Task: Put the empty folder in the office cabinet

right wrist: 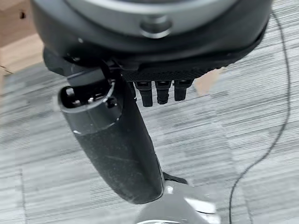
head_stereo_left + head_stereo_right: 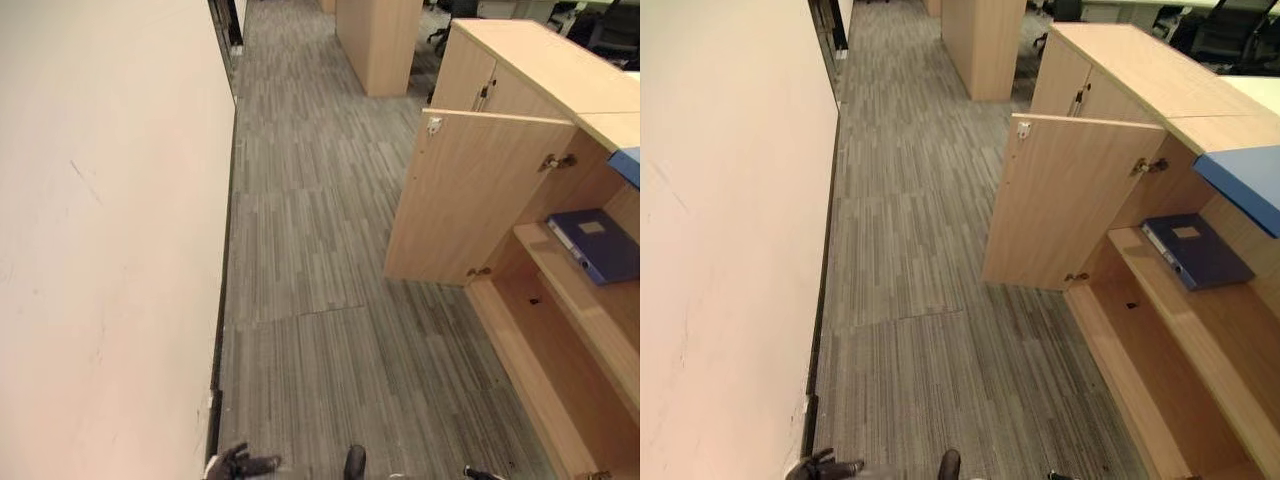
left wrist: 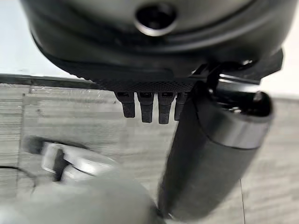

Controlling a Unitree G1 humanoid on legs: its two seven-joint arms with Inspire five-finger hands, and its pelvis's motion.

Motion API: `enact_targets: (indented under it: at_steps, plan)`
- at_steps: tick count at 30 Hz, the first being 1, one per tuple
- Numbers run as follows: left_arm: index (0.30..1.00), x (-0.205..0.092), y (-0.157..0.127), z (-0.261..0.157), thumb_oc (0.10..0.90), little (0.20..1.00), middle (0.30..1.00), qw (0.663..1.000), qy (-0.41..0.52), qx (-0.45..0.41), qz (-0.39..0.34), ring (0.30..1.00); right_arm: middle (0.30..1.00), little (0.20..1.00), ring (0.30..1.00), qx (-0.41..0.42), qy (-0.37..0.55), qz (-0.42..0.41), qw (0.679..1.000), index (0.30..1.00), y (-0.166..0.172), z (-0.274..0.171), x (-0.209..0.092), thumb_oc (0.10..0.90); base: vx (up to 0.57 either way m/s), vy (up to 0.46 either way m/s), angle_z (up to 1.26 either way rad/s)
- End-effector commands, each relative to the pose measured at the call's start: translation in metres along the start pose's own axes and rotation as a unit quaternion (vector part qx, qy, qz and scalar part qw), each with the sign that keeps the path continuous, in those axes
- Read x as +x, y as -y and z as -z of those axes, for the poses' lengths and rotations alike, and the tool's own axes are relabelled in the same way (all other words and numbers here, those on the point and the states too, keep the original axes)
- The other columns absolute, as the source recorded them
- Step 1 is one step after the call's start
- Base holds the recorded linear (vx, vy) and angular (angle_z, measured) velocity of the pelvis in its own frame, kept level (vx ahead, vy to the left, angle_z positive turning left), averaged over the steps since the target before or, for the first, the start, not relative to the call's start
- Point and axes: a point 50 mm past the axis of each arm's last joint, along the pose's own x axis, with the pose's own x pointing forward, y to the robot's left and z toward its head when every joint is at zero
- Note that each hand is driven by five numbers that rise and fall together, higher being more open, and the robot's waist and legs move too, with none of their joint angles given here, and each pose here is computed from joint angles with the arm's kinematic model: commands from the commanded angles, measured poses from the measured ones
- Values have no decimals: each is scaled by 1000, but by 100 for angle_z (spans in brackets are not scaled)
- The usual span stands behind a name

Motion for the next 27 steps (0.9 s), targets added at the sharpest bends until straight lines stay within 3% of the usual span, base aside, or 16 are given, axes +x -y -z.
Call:
enact_targets:
  at_steps: [1, 15, 21, 27]
  plan:
    - [900, -12, -16, 49, 800, 900, 900, 997, -69, 38, -13, 900, 900, 900, 900, 13, -9, 32, 999, 900, 24, 9, -3, 800, 323, 91, -49]
    - [900, -14, -21, 60, 800, 900, 900, 993, -105, 44, -27, 900, 900, 900, 900, 23, -36, 26, 999, 900, 17, 27, -4, 800, 305, 203, -49]
    - [900, -10, -31, 44, 800, 900, 900, 995, -77, 48, -42, 900, 900, 900, 900, 1, 5, 5, 1000, 900, 5, 2, -1, 800, 179, 289, -61]
    - [900, -13, -38, 54, 800, 900, 900, 992, -99, 67, -47, 900, 900, 900, 900, 4, 47, -6, 999, 900, -4, -17, 0, 800, 112, 189, -35]
